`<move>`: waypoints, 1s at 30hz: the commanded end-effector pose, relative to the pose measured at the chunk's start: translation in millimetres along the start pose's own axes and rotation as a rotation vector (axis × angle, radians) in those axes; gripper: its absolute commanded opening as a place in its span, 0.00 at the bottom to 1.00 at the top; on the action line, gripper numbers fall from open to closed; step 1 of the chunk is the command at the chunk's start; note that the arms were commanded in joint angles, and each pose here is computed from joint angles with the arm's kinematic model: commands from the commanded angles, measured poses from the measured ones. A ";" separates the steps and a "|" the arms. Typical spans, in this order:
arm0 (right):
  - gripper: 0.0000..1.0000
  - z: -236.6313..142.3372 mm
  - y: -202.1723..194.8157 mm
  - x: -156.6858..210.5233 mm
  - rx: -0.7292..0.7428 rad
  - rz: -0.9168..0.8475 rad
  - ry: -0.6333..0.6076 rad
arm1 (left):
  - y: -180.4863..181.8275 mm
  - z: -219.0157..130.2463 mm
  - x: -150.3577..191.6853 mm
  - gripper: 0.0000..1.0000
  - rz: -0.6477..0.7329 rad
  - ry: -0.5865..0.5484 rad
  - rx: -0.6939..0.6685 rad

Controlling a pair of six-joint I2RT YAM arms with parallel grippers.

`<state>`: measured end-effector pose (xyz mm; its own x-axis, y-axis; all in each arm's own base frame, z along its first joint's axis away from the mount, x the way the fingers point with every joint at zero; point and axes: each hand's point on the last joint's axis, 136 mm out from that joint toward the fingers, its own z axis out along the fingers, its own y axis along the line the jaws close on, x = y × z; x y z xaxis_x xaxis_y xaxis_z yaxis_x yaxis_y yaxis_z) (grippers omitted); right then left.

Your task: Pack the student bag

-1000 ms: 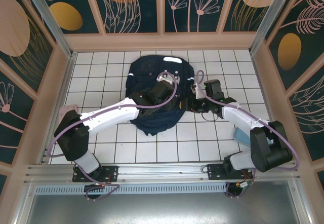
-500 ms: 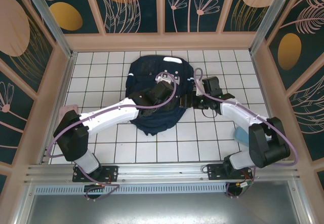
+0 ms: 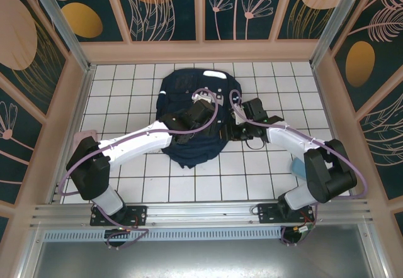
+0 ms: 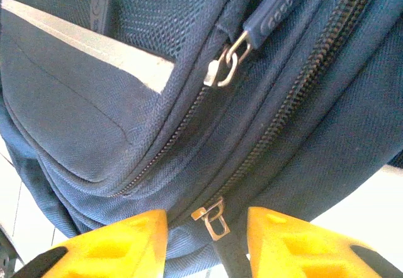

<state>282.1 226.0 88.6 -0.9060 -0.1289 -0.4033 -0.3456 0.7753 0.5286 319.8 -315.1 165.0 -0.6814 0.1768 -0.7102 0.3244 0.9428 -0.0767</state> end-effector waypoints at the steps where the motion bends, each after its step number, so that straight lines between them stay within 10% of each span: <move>1: 0.33 -6.2 7.0 1.9 0.021 -0.029 0.016 | 7.2 -6.7 -4.3 0.74 -0.014 -0.011 -0.021; 8: 0.30 -0.4 -2.7 9.6 0.103 -0.038 0.049 | 8.2 -6.9 -3.5 0.75 -0.012 -0.009 -0.023; 15: 0.05 0.6 -11.1 12.4 0.195 -0.048 0.070 | 12.2 -8.2 -2.7 0.75 -0.020 -0.010 -0.037; 22: 0.02 -5.3 55.8 37.9 -0.037 -0.144 0.082 | 36.4 -10.8 3.6 0.75 -0.117 -0.006 -0.085; 30: 0.44 -27.2 60.5 10.5 -0.057 -0.024 -0.063 | 38.1 -16.8 16.1 0.74 -0.237 0.029 -0.032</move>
<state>230.2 258.7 116.4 -0.8723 -0.2201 -0.4367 -0.4445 0.7290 0.5205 319.6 -272.3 160.6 -0.7300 0.0135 -0.6833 0.1599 0.9754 -0.1516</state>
